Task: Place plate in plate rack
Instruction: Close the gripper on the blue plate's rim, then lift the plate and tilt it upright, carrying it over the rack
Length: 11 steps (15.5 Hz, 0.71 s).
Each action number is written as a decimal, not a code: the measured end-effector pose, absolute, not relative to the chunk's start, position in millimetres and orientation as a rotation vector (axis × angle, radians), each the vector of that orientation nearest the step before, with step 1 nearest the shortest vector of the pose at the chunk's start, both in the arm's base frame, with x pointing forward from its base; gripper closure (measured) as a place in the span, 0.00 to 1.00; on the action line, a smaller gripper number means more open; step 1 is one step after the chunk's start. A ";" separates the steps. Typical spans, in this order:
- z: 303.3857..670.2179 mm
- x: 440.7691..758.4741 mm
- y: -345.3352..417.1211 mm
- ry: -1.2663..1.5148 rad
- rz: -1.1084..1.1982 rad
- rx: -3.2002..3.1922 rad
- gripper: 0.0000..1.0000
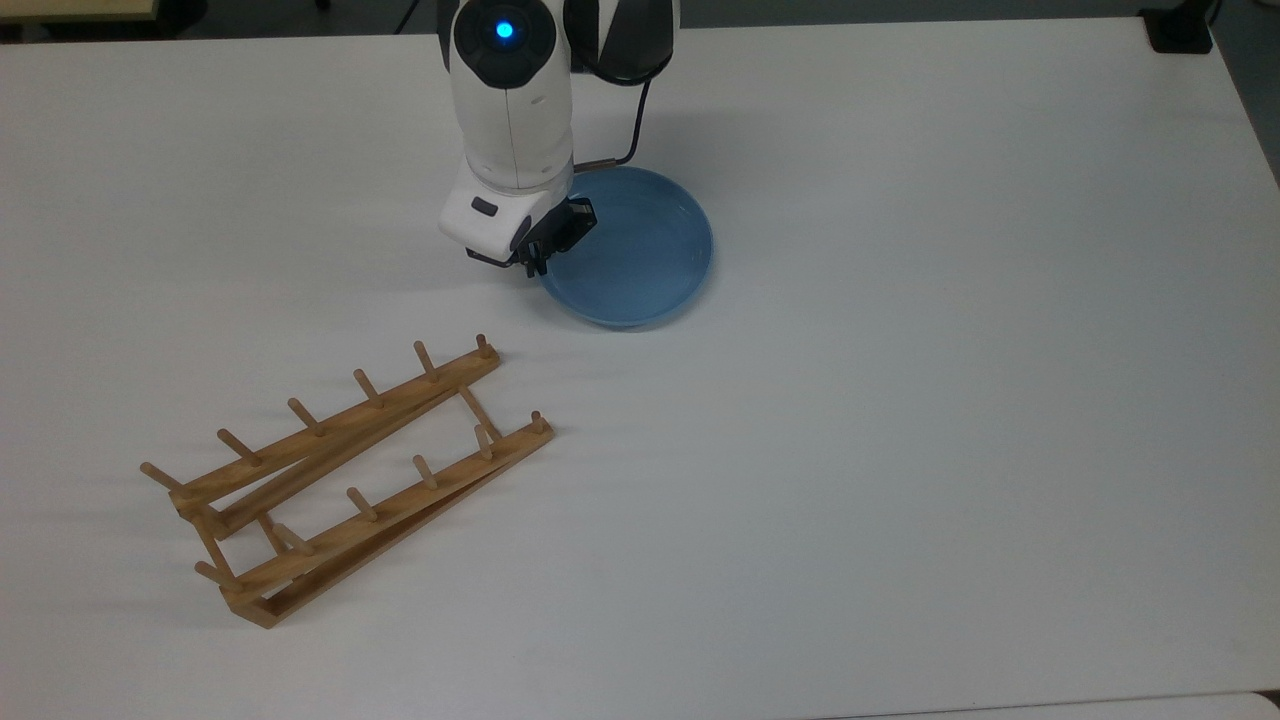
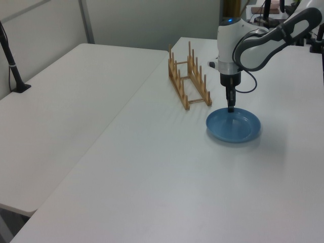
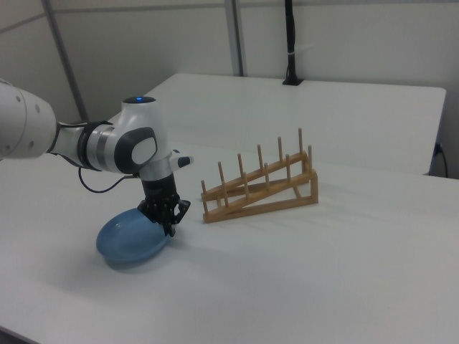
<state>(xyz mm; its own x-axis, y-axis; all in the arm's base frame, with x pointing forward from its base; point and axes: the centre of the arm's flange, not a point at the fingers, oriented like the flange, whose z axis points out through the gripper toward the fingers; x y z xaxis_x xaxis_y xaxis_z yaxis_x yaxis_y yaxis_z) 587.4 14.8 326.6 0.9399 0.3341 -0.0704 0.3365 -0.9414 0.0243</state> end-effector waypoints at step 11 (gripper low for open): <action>470.4 611.3 -31.7 0.377 0.238 3.036 0.95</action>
